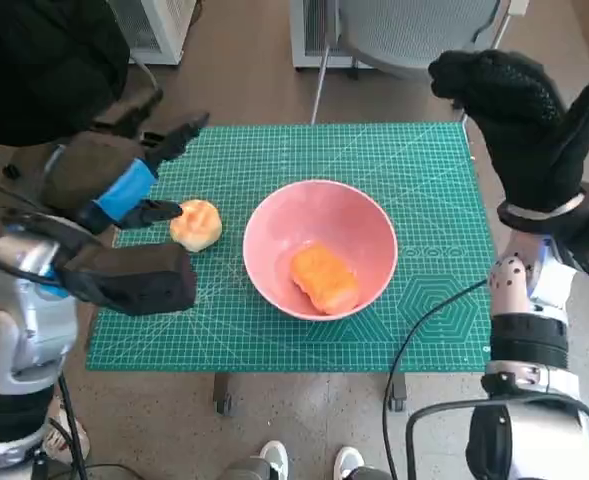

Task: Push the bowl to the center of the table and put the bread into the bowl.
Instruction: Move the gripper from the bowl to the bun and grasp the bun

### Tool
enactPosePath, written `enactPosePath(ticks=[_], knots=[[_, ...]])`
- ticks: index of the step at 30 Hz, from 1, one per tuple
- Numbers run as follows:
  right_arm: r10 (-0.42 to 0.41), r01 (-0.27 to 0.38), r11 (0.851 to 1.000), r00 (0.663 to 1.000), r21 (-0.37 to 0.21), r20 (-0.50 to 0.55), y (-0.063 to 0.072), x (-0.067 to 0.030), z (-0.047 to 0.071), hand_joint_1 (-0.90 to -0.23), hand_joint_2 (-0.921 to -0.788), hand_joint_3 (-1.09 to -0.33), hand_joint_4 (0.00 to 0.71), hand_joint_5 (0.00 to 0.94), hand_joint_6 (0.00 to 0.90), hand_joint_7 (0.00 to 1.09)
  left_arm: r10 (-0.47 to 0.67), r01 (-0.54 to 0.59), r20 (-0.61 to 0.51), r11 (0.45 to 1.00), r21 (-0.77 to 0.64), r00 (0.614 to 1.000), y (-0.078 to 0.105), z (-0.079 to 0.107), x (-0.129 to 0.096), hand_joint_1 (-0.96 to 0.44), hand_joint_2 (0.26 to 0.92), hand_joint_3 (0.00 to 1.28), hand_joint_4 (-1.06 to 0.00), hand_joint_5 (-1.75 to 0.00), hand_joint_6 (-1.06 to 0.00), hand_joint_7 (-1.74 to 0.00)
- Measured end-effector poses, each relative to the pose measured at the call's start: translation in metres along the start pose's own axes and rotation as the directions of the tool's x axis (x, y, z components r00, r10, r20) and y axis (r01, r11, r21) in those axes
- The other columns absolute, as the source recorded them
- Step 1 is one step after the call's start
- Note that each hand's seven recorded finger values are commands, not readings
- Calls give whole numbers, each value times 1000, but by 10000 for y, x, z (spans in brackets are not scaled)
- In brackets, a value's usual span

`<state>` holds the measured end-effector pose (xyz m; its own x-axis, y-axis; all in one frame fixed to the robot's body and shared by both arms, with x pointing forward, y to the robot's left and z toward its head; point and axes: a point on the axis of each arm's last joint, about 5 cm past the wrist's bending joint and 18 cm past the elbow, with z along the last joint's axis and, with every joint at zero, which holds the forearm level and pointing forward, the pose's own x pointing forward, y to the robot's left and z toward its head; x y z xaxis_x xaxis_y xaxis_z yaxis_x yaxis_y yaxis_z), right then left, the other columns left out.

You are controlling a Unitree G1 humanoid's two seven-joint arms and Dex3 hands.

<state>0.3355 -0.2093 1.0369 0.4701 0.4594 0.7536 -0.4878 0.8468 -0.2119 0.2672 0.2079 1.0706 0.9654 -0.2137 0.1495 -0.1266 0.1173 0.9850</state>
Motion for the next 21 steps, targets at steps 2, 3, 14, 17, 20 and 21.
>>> enactPosePath(ticks=[2, 3, 14, 17, 20, 21], knots=[[-1, 1, 1000, 1000, -1, -1, -7, -2, 4, -748, -921, -725, 216, 0, 268, 2, -18, 18, -11, 1000, 4, 1000, -37, -5, 41, -478, 752, 3, -120, 0, -292, 0], [-2, 2, 1000, 1000, -1, -1, -10, -3, 6, -748, -921, -725, 216, 0, 268, 2, -27, 27, -14, 1000, 4, 1000, -54, -5, 62, -479, 753, 3, -119, 0, -290, 0], [-2, 2, 1000, 1000, -1, -4, -26, 3, 18, -750, -921, -723, 216, 0, 269, 2, -118, 119, -65, 993, 12, 991, -278, -11, 325, -495, 764, 4, -99, 0, -277, 0], [-1, 1, 1000, 1000, -4, -2, -28, 5, 24, -750, -921, -723, 216, 0, 270, 2, -146, 147, -77, 989, 5, 986, -326, -10, 382, -489, 766, 4, -94, 0, -274, 0], [1, -1, 1000, 1000, -8, 3, -34, 10, 37, -751, -921, -722, 216, 0, 268, 2, -174, 175, -92, 985, 0, 980, -375, -14, 422, -485, 767, 3, -91, 0, -270, 0], [1, -1, 1000, 1000, -10, 4, -36, 11, 41, -751, -921, -722, 216, 0, 268, 1, -182, 182, -96, 983, -2, 979, -388, -13, 433, -485, 768, 3, -91, 0, -269, 0]])
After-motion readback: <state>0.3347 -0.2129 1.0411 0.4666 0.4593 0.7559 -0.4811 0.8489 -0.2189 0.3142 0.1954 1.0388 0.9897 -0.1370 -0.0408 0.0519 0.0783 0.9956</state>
